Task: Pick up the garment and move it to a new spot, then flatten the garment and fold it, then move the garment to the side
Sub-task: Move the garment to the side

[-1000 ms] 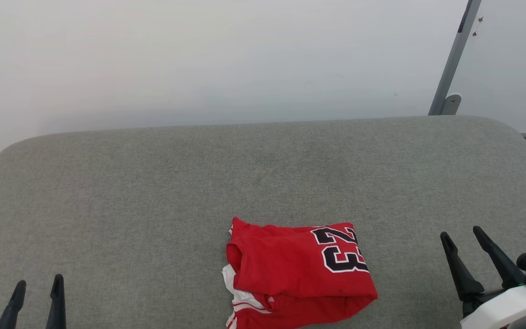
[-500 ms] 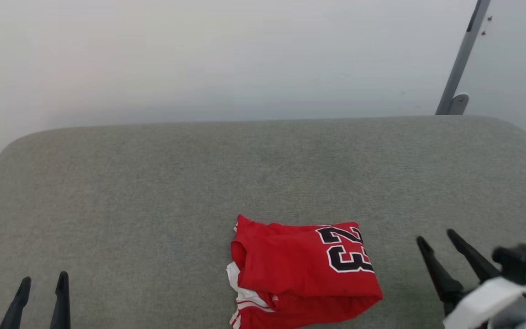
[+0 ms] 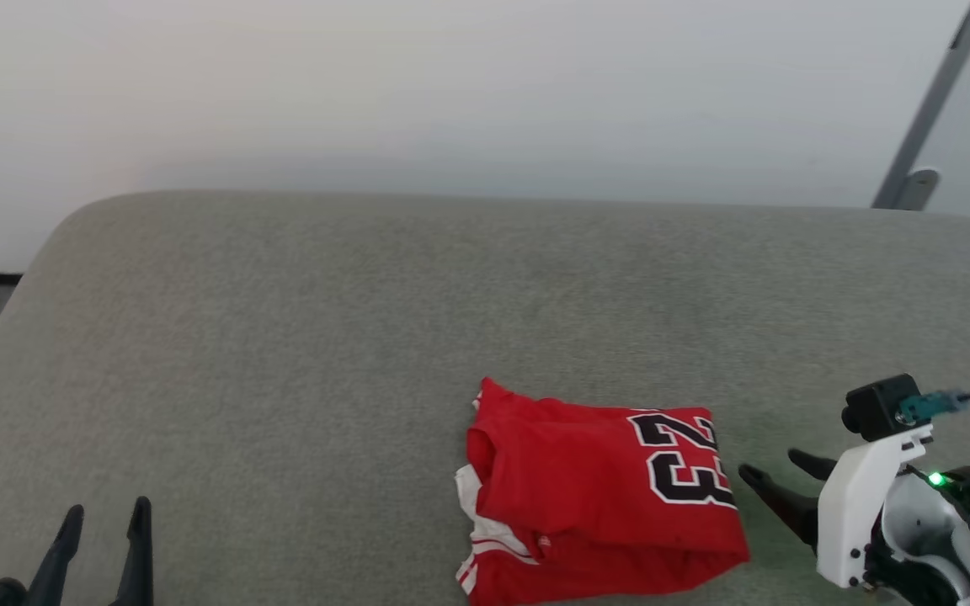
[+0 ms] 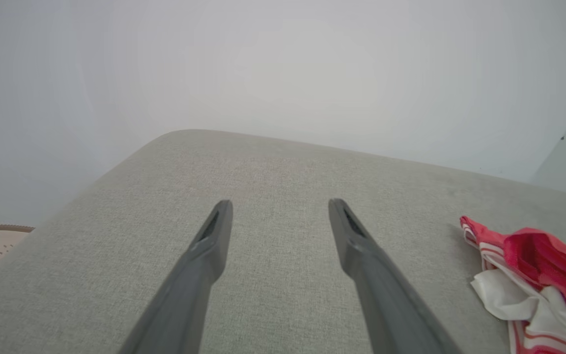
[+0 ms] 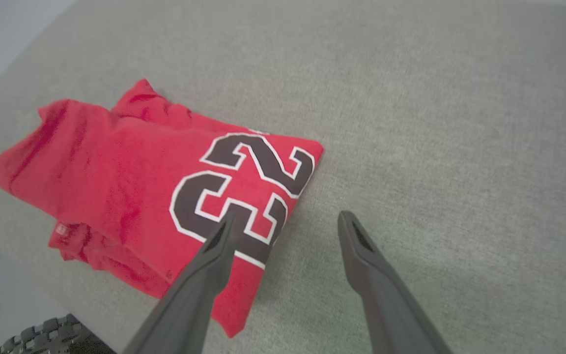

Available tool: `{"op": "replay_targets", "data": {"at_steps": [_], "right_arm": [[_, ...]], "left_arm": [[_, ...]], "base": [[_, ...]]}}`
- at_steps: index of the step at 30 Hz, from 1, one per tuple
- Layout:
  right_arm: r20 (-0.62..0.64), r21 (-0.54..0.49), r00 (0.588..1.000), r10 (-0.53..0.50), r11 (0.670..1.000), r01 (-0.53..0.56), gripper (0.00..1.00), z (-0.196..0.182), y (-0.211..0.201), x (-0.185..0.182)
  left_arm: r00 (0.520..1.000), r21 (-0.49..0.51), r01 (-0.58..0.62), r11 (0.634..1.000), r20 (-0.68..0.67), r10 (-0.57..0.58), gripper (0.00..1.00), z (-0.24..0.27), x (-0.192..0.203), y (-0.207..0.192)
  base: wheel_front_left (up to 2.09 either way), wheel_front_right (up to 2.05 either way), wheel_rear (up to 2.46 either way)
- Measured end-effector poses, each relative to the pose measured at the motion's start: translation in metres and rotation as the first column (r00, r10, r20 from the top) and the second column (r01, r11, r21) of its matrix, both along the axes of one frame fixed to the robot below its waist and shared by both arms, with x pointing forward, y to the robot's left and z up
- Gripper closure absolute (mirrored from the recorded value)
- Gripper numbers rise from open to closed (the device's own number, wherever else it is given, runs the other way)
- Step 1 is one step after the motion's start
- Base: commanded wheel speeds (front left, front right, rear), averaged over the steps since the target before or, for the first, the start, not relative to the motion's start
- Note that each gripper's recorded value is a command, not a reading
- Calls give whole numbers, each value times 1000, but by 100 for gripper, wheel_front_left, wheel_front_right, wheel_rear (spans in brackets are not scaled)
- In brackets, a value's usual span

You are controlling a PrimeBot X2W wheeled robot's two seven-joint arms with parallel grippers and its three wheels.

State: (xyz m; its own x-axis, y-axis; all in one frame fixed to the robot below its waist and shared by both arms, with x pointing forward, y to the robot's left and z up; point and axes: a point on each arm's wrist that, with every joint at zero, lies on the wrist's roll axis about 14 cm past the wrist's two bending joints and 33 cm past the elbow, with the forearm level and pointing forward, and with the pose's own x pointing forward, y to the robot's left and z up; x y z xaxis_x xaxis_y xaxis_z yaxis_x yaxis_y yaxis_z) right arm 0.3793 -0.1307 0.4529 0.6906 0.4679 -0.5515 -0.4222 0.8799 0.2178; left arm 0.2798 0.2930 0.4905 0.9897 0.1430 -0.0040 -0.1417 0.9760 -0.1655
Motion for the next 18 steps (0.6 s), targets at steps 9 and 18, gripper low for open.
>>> {"op": "replay_targets", "data": {"at_steps": [9,18], "right_arm": [[-213,-90,974,73,991,-94,0,-24,13,13],[-439,-141,890,126,968,-207,0,-64,35,6]], "left_arm": [[999,-10,-30,1000,-38,29,0,-10,-2,5],[995,-21,-60,998,-80,58,0,-21,-4,11]], "base": [[0,0,0],[0,0,0]]}}
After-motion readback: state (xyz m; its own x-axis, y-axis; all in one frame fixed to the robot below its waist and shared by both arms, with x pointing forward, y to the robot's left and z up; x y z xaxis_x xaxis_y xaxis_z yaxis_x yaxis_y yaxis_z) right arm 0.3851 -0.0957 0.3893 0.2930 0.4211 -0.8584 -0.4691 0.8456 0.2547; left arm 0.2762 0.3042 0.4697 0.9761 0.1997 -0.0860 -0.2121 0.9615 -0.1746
